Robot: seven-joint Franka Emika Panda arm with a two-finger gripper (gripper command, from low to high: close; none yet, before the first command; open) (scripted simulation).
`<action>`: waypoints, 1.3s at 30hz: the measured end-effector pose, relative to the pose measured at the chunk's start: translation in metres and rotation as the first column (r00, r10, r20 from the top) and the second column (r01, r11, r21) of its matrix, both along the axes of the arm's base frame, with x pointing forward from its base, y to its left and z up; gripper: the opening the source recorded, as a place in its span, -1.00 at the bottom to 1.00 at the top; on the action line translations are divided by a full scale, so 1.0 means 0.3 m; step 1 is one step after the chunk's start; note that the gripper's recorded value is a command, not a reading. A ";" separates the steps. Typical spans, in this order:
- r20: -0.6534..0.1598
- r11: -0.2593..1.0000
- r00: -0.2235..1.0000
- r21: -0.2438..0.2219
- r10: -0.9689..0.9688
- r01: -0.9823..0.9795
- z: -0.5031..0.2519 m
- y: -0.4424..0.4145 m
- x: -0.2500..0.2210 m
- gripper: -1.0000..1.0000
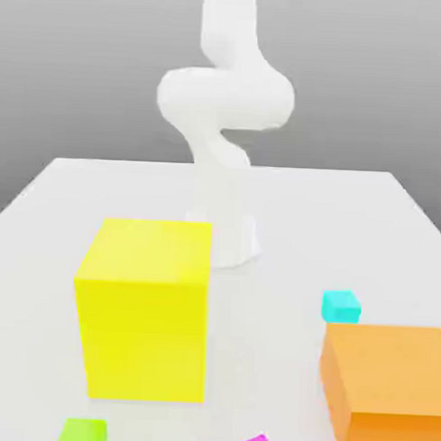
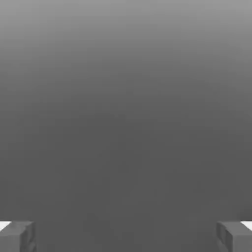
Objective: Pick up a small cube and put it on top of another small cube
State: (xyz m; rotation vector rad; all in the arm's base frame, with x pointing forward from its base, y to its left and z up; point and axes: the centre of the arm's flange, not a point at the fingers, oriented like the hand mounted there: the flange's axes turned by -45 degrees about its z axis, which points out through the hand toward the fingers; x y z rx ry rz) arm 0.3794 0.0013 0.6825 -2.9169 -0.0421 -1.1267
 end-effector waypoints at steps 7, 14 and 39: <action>-0.175 0.993 0.978 -0.017 0.110 -0.115 -0.316 0.034 0.271 0.00; -0.340 0.974 0.918 -0.026 0.202 -0.224 -0.685 0.085 0.456 0.00; -0.672 0.887 0.664 -0.023 0.328 -0.461 -1.812 0.171 0.532 -1.00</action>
